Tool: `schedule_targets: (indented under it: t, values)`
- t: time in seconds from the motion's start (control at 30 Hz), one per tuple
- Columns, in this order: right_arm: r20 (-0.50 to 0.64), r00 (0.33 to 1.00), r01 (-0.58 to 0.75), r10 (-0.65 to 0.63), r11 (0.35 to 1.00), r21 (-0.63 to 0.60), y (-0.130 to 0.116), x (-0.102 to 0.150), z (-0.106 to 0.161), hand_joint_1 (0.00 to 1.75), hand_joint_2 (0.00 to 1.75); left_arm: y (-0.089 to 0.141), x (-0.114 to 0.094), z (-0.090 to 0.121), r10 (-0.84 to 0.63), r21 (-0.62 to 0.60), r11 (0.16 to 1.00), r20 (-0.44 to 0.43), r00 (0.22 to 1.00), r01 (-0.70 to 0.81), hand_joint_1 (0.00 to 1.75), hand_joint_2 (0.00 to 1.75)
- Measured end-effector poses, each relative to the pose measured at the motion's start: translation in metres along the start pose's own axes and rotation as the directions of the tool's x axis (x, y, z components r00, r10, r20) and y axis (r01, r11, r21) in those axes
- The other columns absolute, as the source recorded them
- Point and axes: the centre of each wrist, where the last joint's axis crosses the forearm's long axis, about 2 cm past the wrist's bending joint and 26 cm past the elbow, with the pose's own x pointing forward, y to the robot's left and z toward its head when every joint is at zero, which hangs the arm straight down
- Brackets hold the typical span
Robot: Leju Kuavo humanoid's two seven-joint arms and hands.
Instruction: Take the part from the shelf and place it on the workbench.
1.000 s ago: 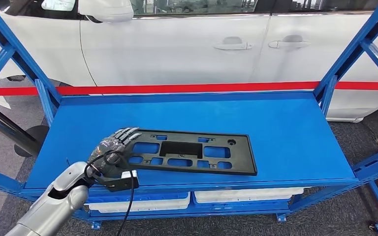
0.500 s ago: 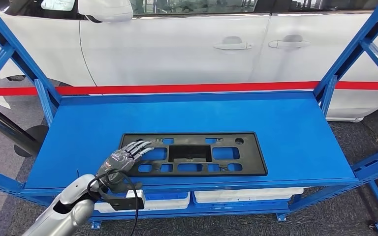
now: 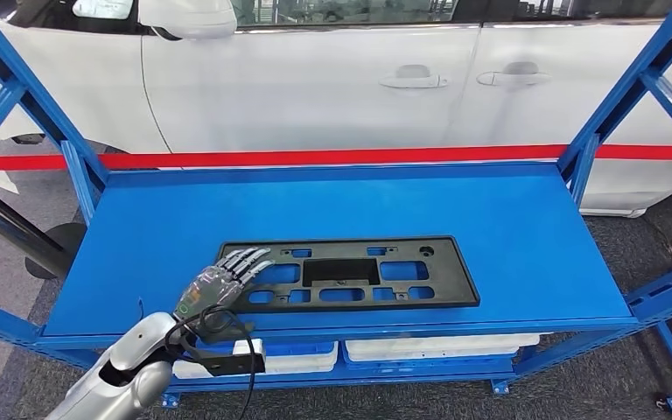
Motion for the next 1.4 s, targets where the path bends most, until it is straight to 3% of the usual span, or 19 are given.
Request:
schedule_targets:
  t: [0.27,0.7,1.17,1.4]
  values:
    - [-0.004,1.000,0.007,-0.007,1.000,-0.005,0.000,0.000,0.000,0.00,0.00,0.003,0.012,-0.011,-0.204,0.092,0.972,-0.143,0.969,0.218,0.00,1.75]
    - [-0.007,1.000,0.020,-0.020,1.000,-0.010,0.001,-0.001,0.000,0.00,0.00,0.004,0.019,-0.017,-0.373,0.110,0.910,-0.207,0.904,0.401,0.00,1.75]
    - [-0.008,1.000,0.025,-0.026,1.000,-0.010,0.003,-0.001,0.000,0.00,0.00,0.005,0.022,-0.023,-0.384,0.086,0.910,-0.194,0.903,0.406,0.00,1.75]
    - [-0.012,0.999,0.030,-0.030,1.000,-0.002,0.003,-0.001,0.000,0.00,0.00,0.002,0.034,-0.031,-0.268,0.006,0.963,-0.080,0.960,0.269,0.00,1.75]
